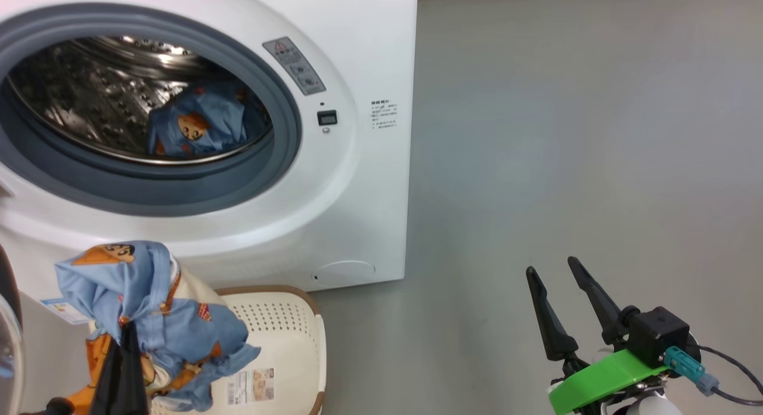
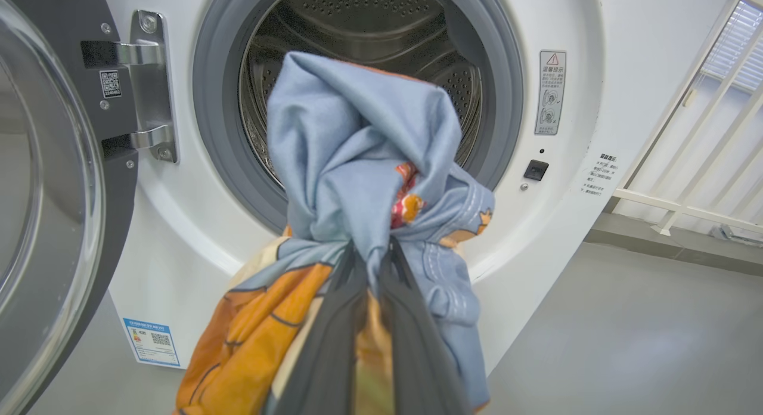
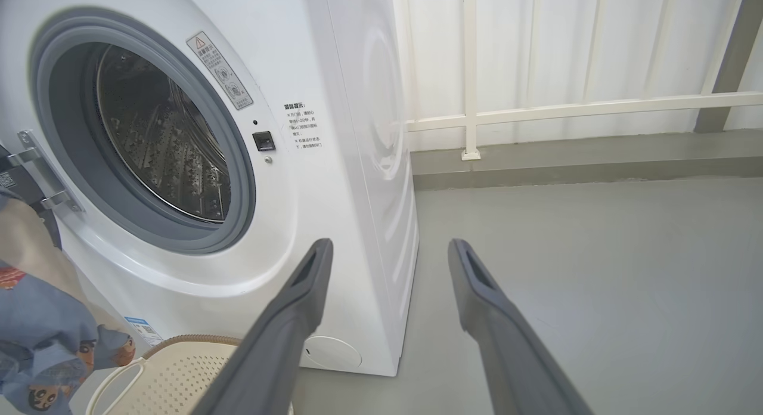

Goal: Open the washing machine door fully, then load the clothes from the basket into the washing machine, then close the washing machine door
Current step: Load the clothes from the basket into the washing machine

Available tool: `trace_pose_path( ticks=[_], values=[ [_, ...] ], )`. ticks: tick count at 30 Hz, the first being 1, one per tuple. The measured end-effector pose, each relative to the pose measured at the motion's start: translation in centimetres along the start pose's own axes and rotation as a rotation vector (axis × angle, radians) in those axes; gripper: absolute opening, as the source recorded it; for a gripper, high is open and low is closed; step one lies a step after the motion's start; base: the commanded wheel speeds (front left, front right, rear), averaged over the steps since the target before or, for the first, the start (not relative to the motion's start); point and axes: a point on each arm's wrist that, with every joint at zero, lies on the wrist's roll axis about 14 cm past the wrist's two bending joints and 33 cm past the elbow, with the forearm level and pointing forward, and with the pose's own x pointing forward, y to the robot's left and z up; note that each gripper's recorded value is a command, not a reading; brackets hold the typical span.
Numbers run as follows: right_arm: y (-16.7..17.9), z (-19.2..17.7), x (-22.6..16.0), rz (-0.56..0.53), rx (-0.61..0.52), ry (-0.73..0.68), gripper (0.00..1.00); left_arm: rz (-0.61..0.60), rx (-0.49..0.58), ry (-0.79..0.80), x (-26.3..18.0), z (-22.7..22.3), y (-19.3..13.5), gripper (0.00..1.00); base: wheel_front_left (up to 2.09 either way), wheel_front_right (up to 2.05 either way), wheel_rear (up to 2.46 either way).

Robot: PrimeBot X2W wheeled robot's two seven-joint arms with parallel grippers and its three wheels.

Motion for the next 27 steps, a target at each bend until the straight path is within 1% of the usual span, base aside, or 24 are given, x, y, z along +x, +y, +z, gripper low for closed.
trace_pose_path(
  ticks=[8, 11, 18, 27],
  values=[
    [0.2, 1.1, -1.2, -0.004, -0.003, -0.027, 1.0, -0.038, 0.028, -0.099, -1.2, 3.3, -1.0, 0.0, 0.0, 0.0, 0.0],
    [0.3, 1.5, -1.3, -0.003, -0.009, -0.04, 1.0, -0.044, 0.035, -0.117, -1.7, 3.9, -1.2, 0.0, 0.0, 0.0, 0.0],
    [0.2, 2.2, -1.9, -0.01, -0.013, -0.059, 1.0, -0.038, 0.042, -0.127, -2.4, 4.3, -1.1, 0.0, 0.0, 0.0, 0.0],
    [0.0, 1.8, -2.4, -0.021, -0.01, -0.046, 1.0, -0.016, 0.073, -0.126, -2.6, 4.4, -0.7, 0.0, 0.0, 0.0, 0.0]
  ],
)
